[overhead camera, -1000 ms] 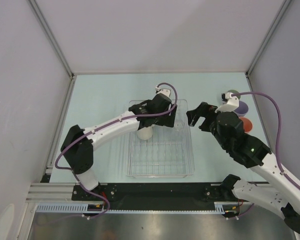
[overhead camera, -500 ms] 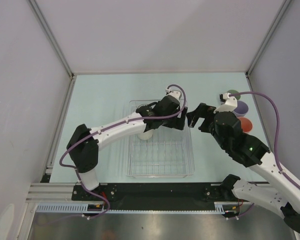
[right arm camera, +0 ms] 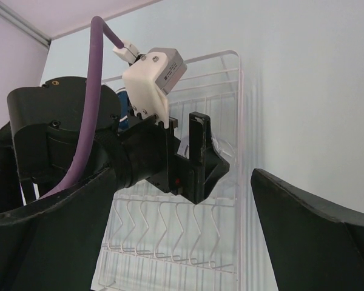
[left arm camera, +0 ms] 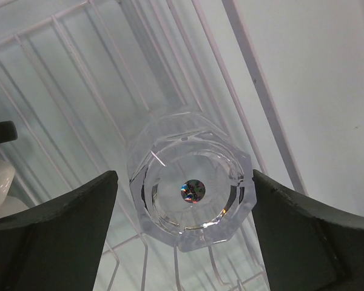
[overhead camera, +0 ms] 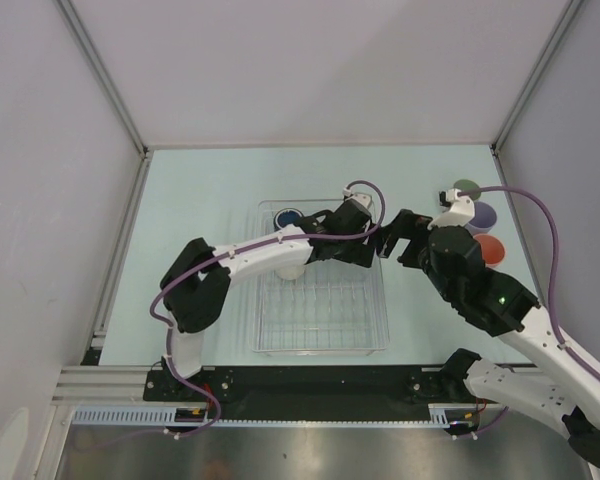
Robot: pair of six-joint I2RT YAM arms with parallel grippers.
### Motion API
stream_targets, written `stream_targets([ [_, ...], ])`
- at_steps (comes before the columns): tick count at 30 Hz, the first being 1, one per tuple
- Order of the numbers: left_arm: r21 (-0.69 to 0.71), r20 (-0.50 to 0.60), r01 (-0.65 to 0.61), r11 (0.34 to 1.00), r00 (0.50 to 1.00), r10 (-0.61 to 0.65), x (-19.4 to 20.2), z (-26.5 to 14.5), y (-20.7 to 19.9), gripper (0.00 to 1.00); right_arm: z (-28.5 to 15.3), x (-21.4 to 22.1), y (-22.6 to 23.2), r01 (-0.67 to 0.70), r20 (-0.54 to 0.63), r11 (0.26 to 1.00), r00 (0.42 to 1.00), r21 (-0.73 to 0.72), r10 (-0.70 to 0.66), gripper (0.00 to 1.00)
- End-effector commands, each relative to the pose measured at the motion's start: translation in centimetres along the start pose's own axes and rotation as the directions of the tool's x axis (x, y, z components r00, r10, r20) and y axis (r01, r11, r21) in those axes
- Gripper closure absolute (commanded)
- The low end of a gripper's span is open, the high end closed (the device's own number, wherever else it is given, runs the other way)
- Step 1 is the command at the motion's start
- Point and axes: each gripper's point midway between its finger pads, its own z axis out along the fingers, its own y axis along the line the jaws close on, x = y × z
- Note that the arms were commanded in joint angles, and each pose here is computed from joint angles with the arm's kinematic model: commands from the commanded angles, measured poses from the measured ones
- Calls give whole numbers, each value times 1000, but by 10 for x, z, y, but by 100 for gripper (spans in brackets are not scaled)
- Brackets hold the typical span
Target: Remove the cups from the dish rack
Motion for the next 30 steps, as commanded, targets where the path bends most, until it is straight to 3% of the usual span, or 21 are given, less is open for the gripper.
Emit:
stream_targets([
  [1,32,50,5,999,999,-7,-20,-4,-14,17,1,-2,1,-16,17,1000,1000,-5,16,0],
  [6,22,52,-4,1000,999,3,-20,0,-13,30,2,2,1,-17,11,1000,1000,-6,17,0],
  [7,23,53,-9,1000,999,7,-21,1,-13,48,2,1,1,-20,12,1000,1000,-7,20,0],
  [8,25,54,-8,1000,999,7,-21,1,-14,60,2,2,0,-19,10,1000,1000,-5,19,0],
  [9,25,54,-10,1000,999,9,-21,0,-14,85,1,2,0,-22,10,1000,1000,-5,22,0],
  [10,23,53,-12,1000,999,10,-20,0,-13,99,1,2,0,-22,11,1000,1000,-6,22,0],
  [14,9,78,-8,1000,997,7,-23,-9,-8,100,-2,-2,-2,-29,25,1000,999,-2,29,0],
  [20,-39,204,-3,999,979,11,-58,-56,5,100,-16,-28,-5,-38,100,999,994,6,37,1],
  [27,67,360,95,993,926,-113,-102,-128,25,100,-29,-41,-18,-40,134,998,991,56,32,0],
  [30,183,412,117,976,893,-184,-110,-160,25,100,-28,-33,-16,-56,114,998,992,40,51,0],
])
